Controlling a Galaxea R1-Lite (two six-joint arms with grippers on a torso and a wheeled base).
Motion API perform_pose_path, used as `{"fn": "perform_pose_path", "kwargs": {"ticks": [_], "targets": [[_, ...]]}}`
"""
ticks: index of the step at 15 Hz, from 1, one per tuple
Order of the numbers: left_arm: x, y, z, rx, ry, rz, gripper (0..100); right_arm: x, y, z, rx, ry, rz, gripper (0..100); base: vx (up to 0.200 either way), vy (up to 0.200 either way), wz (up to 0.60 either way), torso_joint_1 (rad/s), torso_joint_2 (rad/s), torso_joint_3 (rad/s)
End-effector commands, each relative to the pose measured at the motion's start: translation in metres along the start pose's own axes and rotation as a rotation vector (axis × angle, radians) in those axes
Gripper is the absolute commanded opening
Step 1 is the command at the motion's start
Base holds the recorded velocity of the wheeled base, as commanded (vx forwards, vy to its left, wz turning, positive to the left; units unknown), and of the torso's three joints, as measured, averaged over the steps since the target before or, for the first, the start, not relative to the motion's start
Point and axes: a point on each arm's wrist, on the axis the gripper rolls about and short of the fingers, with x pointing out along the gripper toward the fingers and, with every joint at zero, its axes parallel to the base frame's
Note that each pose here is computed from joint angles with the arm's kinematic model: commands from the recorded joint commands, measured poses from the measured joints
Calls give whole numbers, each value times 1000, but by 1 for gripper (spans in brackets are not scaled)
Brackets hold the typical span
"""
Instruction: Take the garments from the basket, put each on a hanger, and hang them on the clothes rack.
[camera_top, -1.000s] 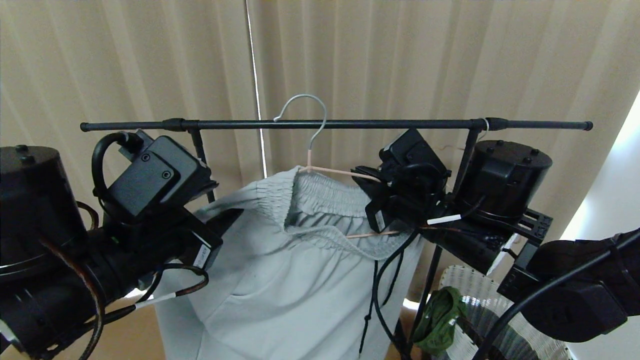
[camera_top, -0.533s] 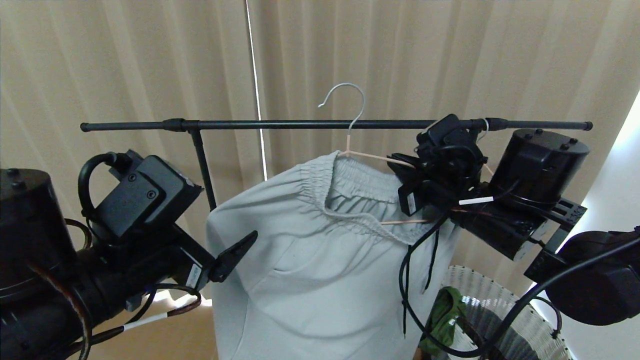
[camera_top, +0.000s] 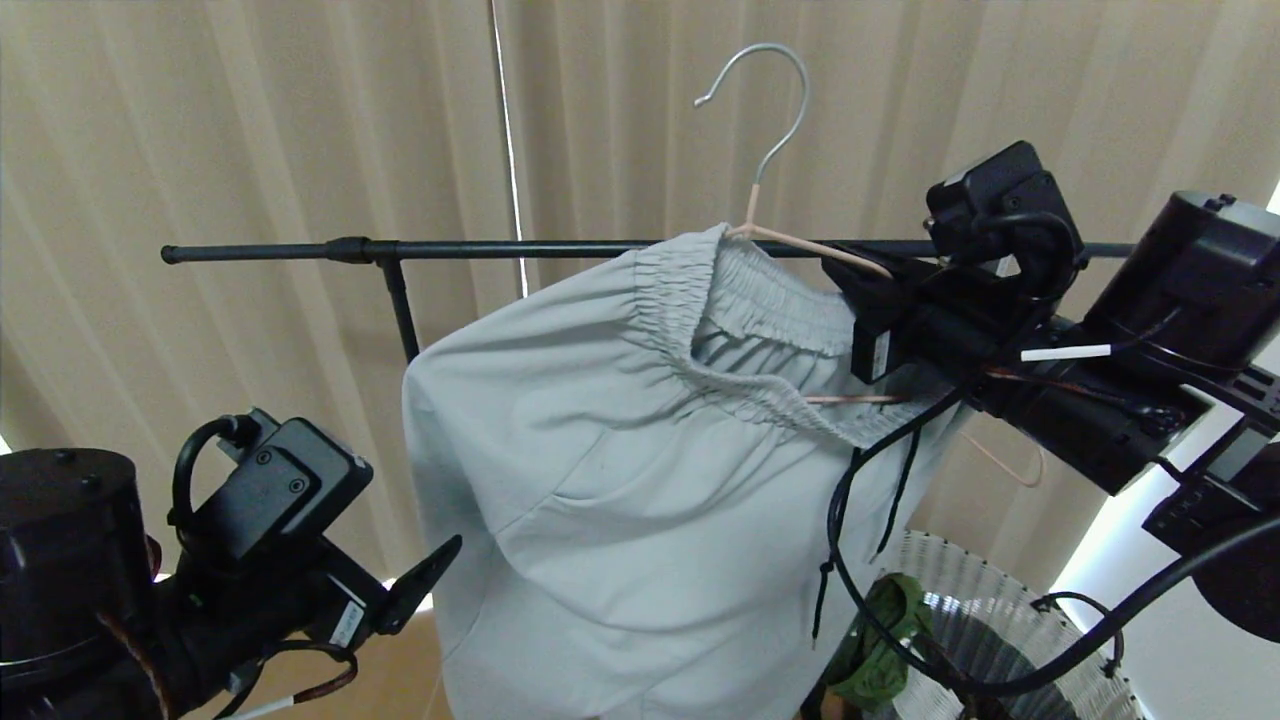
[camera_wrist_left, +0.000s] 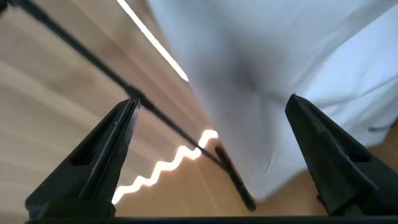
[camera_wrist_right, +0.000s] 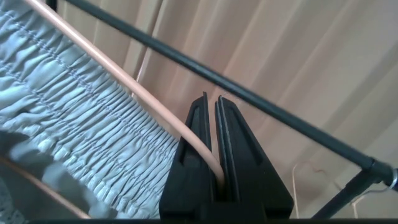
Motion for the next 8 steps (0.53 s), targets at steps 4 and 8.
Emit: {"fn": "perform_pose_path", "kwargs": {"ticks": [4,8], "targets": [[8,6,-2,-13,12,37,100,-9,-3,10,3,-31,-4,0,0,0,0,0,0,0],[13,5,-2,-16,14,36,0,-9,-3,11,3,-31,-4,0,0,0,0,0,0,0]]}}
